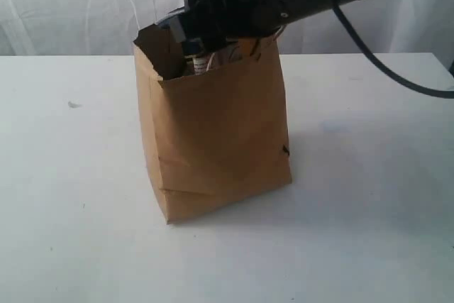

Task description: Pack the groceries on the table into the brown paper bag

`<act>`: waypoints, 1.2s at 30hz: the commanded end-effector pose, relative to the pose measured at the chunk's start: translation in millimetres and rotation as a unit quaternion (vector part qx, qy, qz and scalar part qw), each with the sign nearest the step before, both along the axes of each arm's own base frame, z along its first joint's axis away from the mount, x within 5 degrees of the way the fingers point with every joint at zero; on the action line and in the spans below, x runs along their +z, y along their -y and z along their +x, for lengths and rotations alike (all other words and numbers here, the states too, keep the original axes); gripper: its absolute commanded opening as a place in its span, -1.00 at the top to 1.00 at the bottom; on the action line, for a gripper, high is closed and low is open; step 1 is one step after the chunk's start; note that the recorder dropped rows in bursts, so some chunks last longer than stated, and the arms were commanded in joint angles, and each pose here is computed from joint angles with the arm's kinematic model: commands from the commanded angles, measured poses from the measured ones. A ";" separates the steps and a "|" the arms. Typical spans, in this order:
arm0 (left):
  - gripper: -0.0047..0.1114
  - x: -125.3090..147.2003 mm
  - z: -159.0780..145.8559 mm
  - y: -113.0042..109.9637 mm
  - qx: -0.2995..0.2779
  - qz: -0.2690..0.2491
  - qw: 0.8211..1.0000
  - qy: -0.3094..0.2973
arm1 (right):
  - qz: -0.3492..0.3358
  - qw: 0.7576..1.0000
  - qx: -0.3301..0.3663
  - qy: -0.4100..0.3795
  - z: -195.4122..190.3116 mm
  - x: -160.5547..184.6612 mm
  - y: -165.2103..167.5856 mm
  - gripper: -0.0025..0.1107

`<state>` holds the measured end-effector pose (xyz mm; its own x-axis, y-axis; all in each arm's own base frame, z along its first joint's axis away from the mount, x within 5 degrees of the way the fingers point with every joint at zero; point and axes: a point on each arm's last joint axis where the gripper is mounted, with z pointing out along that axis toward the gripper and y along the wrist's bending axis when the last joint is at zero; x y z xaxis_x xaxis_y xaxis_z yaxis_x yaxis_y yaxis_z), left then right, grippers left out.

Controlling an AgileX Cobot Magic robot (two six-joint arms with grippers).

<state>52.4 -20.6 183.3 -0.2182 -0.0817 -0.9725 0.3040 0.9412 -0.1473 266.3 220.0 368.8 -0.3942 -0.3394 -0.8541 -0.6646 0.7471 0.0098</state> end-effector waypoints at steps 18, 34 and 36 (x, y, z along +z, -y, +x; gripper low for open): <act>0.92 -0.7 0.0 -0.2 0.002 -0.004 1.000 0.002 | 0.079 0.989 0.004 0.122 -51.2 78.2 41.6 -0.31; 0.92 -0.7 0.0 -0.2 0.002 -0.004 1.000 0.002 | 0.149 0.987 0.042 0.052 -138.0 62.7 94.5 0.96; 0.92 -0.7 0.0 -0.2 0.002 -0.004 1.000 0.002 | 0.155 0.986 0.044 0.038 -147.9 51.9 100.7 0.96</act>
<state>52.5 -20.6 183.5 -0.2169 -0.0822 -0.9727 0.3039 0.9413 -0.1473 129.7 125.4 433.2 -0.2768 -0.0955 -0.9562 -0.7276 0.6708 0.1437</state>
